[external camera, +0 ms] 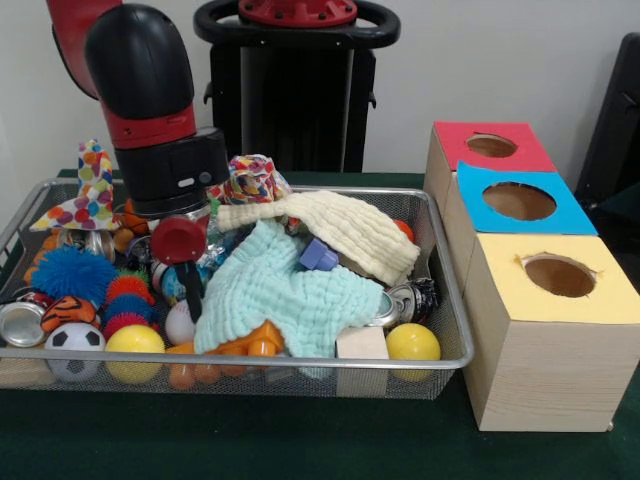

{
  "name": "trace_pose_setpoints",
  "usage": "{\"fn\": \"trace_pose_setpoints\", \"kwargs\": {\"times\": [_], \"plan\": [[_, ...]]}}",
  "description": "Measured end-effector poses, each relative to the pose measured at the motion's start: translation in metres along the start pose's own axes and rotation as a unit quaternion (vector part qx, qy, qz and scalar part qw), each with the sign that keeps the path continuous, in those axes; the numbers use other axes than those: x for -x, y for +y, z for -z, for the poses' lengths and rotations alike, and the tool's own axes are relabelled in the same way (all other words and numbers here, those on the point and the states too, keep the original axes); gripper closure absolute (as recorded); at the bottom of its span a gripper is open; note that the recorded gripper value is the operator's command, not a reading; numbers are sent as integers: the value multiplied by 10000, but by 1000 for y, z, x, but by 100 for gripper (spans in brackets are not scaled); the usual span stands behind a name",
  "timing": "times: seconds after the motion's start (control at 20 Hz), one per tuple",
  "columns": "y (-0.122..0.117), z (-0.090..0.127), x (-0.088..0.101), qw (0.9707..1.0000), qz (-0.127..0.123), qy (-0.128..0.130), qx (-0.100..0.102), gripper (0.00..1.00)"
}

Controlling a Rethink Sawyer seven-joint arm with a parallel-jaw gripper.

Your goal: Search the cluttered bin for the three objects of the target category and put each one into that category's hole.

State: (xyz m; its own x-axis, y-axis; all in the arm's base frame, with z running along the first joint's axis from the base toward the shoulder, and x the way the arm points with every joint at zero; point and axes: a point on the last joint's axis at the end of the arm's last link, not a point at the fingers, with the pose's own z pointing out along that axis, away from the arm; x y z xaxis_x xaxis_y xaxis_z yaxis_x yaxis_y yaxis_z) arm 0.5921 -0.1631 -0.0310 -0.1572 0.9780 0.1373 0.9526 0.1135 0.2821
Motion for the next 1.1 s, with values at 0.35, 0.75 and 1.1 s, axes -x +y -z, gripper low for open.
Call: {"fn": "trace_pose_setpoints", "kwargs": {"times": [0.35,0.75,1.1], "plan": [[-5,-5,-14,9983,-258,487,166,0],[-14,-14,-28,9924,-579,1037,337,0],[-12,-13,-27,9914,-616,1087,400,0]]}}
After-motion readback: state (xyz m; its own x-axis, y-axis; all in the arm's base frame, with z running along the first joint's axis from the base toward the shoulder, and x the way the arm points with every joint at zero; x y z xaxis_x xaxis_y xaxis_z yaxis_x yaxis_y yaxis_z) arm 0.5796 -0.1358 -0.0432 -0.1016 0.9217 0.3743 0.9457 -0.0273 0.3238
